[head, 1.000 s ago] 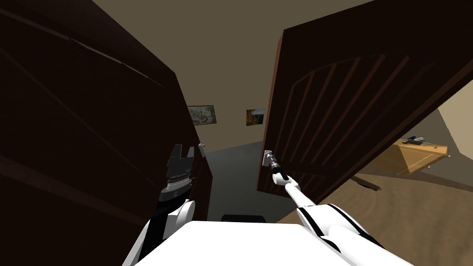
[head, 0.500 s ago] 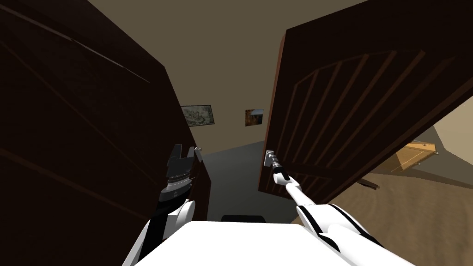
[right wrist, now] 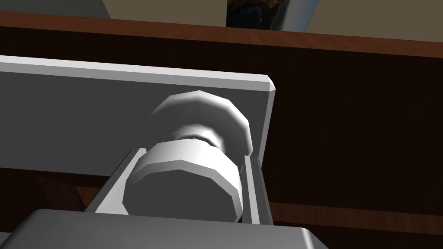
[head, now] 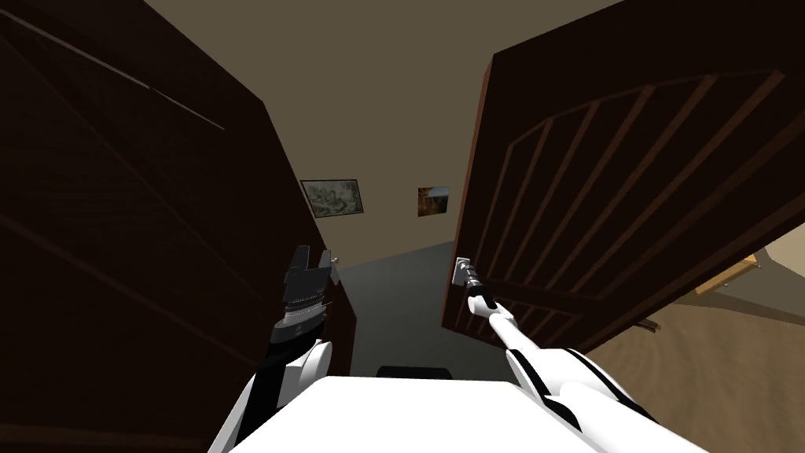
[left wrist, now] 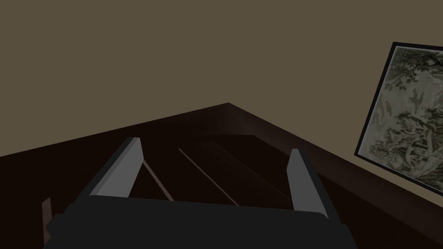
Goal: Push the door open
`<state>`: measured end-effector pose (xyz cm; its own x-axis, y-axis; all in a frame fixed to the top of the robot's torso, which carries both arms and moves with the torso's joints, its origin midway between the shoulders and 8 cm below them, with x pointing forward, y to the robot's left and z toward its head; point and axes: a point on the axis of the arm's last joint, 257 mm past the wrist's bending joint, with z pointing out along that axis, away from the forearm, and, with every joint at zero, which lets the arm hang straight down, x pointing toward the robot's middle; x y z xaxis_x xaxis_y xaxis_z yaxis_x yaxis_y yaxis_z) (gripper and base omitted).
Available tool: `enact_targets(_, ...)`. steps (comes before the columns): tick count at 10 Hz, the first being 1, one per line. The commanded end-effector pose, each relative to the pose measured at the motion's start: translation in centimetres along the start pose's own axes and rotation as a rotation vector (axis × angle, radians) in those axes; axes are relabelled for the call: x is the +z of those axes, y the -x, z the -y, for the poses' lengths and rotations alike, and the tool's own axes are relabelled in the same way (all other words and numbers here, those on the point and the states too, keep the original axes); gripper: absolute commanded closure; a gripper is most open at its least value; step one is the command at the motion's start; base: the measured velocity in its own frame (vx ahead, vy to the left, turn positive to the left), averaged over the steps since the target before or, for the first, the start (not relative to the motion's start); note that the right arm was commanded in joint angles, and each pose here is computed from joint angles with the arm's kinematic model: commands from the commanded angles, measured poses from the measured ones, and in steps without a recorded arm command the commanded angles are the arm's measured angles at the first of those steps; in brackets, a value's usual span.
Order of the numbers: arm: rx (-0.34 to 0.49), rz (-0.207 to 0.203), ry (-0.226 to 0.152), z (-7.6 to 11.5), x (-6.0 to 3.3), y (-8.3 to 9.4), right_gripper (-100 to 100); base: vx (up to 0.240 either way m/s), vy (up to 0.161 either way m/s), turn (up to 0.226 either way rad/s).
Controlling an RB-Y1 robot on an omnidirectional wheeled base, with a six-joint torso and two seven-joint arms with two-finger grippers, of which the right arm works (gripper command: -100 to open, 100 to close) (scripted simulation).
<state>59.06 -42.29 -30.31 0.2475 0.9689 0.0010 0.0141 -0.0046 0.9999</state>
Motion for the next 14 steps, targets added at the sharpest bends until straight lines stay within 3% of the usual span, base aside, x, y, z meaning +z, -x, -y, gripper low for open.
enact_targets(1, -0.003, 0.025, 0.011, -0.5, 0.02, 1.5, 100, 0.211, 0.03, -0.045)
enact_targets(5, -0.003, 0.055, 0.011, -0.5, -0.14, 3.2, 100, 0.159, 0.012, -0.027)
enact_targets(6, -0.003, 0.08, 0.01, -0.5, -0.31, 4.6, 100, 0.176, 0.033, -0.026)
enact_targets(10, -0.003, 0.087, 0.01, -0.5, -0.36, 4.9, 100, 0.089, 0.011, -0.021)
enact_targets(11, -0.002, 0.114, 0.01, -0.4, -0.57, 6.4, 100, 0.102, 0.019, -0.037)
enact_targets(14, -0.003, 0.136, 0.005, -0.2, -0.85, 7.6, 100, 0.168, 0.05, -0.053)
